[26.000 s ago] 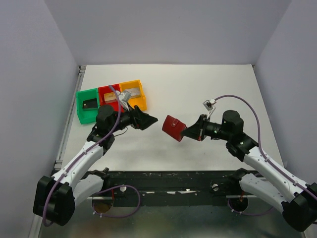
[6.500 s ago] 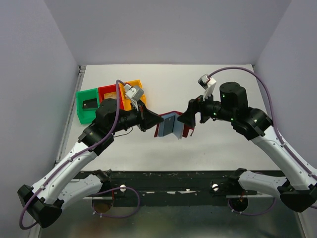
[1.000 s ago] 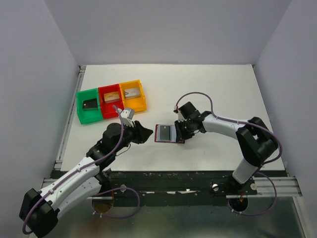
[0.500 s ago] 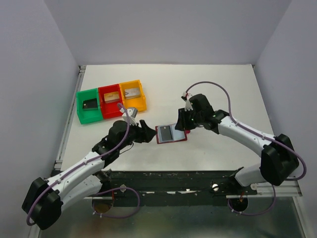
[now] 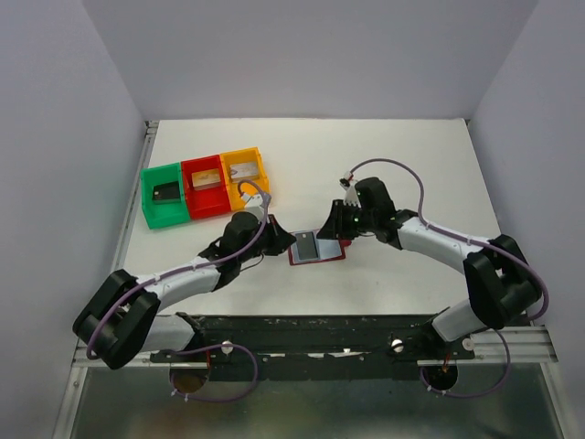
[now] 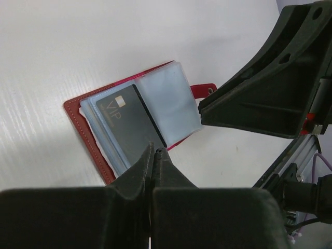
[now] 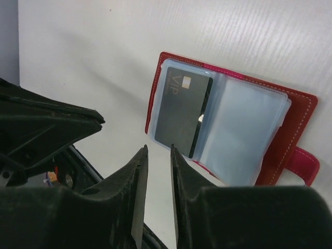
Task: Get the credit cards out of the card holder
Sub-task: Open the card holder at the center of the board, then remove the credit card from the card holder.
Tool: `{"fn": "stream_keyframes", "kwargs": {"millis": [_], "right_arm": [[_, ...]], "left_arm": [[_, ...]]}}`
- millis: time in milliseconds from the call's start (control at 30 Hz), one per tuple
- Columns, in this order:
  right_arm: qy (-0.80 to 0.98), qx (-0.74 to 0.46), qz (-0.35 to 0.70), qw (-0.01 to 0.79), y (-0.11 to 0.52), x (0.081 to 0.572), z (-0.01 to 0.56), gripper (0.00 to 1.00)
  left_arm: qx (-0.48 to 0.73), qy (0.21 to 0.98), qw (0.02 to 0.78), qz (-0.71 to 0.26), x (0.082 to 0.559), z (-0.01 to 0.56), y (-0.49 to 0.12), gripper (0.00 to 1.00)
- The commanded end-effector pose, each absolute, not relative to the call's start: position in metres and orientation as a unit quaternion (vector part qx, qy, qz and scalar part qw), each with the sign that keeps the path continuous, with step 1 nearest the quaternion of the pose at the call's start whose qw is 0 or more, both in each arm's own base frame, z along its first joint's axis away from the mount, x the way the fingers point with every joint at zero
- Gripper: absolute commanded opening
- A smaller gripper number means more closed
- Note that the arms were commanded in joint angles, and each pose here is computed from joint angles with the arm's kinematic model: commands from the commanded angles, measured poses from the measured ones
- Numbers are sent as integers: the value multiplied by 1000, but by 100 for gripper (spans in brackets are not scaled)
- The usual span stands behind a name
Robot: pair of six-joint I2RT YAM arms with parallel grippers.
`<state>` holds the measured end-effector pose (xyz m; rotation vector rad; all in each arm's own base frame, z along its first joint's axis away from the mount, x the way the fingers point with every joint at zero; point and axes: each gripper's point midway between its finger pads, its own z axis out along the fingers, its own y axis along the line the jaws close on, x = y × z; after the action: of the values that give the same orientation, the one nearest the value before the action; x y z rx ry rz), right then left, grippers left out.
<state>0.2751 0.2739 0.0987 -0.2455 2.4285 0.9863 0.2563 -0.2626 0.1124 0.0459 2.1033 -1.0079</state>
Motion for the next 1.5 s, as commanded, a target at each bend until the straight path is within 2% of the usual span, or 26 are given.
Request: {"fn": "stream_keyframes", "kwargs": {"millis": [0,233,567,1467], "right_arm": [[875,-90,406,247,289,277,98,31],[880,-81,406,231,288,278,80,25],[889,-61,404,208,286,282,55,24],[895,-44,407,176,283,280,27,26]], "left_arm": [[17,810,403,-425,273,127,-281,0],[4,838,371,-400,284,98,-286,0],[-21,865,348,-361,283,67,-276,0],[-22,891,315,-325,277,35,-269,0]]}}
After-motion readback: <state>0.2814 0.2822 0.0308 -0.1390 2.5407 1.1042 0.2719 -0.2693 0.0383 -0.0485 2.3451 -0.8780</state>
